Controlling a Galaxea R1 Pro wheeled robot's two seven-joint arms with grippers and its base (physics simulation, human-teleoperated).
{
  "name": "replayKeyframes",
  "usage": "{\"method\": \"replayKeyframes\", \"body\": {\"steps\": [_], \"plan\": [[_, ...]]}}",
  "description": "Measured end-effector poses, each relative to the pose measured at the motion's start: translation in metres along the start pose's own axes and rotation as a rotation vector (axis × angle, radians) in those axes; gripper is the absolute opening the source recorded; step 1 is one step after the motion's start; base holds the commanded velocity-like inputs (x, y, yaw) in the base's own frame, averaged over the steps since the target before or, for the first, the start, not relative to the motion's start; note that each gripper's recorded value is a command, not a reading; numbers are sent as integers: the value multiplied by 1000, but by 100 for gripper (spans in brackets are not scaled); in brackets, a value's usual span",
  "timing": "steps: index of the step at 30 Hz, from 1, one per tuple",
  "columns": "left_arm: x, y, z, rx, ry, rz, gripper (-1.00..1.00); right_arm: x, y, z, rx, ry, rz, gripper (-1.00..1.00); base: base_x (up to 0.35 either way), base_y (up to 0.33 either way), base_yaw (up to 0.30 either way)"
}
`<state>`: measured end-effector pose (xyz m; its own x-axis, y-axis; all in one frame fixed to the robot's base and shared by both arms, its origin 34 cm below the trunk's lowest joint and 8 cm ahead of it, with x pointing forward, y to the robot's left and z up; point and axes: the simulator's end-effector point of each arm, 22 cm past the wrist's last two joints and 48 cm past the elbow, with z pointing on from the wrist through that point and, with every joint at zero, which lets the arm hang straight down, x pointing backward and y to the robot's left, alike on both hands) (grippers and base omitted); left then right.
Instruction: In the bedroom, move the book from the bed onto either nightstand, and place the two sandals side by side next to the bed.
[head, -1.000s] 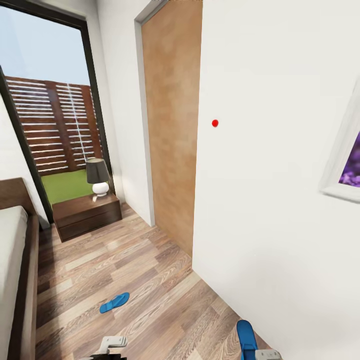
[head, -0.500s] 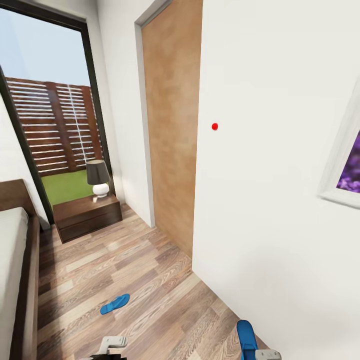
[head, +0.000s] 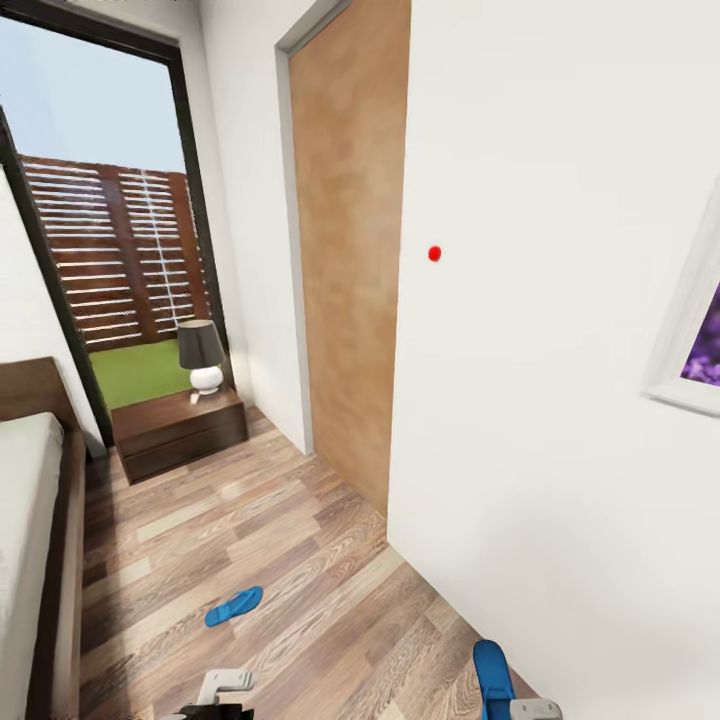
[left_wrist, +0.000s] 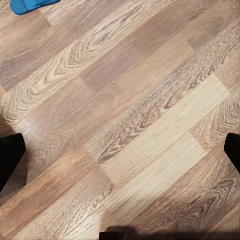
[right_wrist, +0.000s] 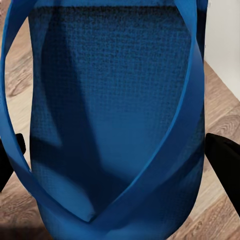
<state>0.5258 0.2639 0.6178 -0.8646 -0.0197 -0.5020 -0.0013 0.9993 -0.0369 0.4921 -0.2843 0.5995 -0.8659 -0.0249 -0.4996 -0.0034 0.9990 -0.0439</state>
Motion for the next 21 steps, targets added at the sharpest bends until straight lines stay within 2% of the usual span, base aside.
{"method": "replayKeyframes", "body": {"steps": [10, 21], "plan": [[-2, 0, 0, 0, -9, 2, 100, 0, 0, 0, 0, -1, 0, -100, 3, -22, 154], [-9, 0, 0, -1, -40, 6, 100, 0, 0, 0, 0, -1, -2, -100, 171, -211, 17]]}}
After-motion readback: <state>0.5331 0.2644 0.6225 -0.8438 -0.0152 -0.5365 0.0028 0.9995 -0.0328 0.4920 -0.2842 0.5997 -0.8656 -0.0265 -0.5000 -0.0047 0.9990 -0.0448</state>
